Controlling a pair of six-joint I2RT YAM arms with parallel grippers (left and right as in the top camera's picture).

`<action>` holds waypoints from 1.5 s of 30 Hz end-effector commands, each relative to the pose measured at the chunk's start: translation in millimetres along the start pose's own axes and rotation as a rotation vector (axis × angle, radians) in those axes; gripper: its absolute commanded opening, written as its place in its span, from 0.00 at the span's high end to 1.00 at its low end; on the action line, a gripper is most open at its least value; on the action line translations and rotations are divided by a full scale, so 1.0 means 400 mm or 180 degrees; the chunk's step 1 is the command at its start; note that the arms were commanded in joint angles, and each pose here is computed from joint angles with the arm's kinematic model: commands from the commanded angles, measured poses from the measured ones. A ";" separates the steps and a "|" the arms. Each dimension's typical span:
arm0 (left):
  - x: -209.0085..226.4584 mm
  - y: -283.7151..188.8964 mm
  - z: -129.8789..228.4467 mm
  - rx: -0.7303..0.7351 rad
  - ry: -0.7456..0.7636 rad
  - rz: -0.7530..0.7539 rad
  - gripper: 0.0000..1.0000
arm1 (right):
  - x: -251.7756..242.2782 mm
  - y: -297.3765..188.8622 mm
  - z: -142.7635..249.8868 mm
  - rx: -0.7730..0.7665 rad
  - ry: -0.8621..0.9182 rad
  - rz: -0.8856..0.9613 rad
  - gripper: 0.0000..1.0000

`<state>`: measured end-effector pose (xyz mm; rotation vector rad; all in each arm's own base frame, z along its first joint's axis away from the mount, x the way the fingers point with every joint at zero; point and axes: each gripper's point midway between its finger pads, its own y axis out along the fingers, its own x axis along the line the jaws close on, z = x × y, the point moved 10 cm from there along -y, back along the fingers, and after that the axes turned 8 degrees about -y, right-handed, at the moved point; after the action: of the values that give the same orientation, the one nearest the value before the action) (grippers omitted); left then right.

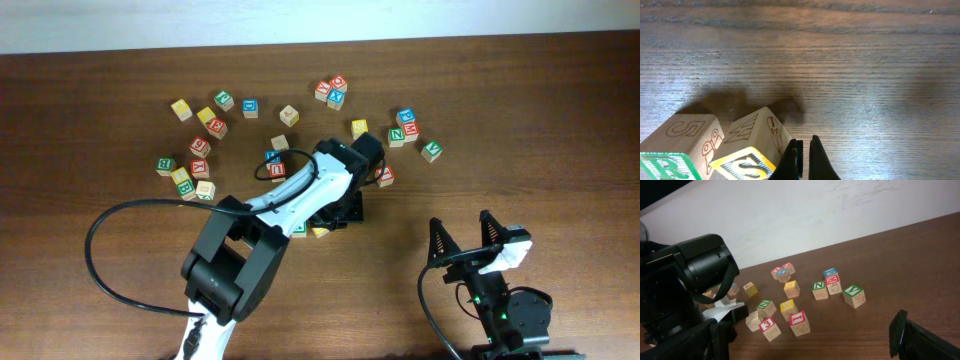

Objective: Spell out RSS
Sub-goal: 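Lift the left gripper and move it to the upper-left block cluster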

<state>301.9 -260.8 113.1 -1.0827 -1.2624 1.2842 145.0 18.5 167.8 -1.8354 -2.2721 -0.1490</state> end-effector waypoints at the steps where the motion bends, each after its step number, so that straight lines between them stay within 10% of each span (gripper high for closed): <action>1: 0.011 0.020 0.001 0.0042 -0.0055 -0.0113 1.00 | 0.004 0.001 0.007 0.0039 0.0009 -0.0063 0.02; 45: 0.021 0.017 0.008 0.0095 -0.0020 -0.0214 1.00 | 0.004 0.001 0.007 0.0039 0.0009 -0.0063 0.02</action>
<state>297.5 -255.3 113.4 -1.0343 -1.2666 1.2576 145.0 18.5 167.8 -1.8351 -2.2716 -0.1497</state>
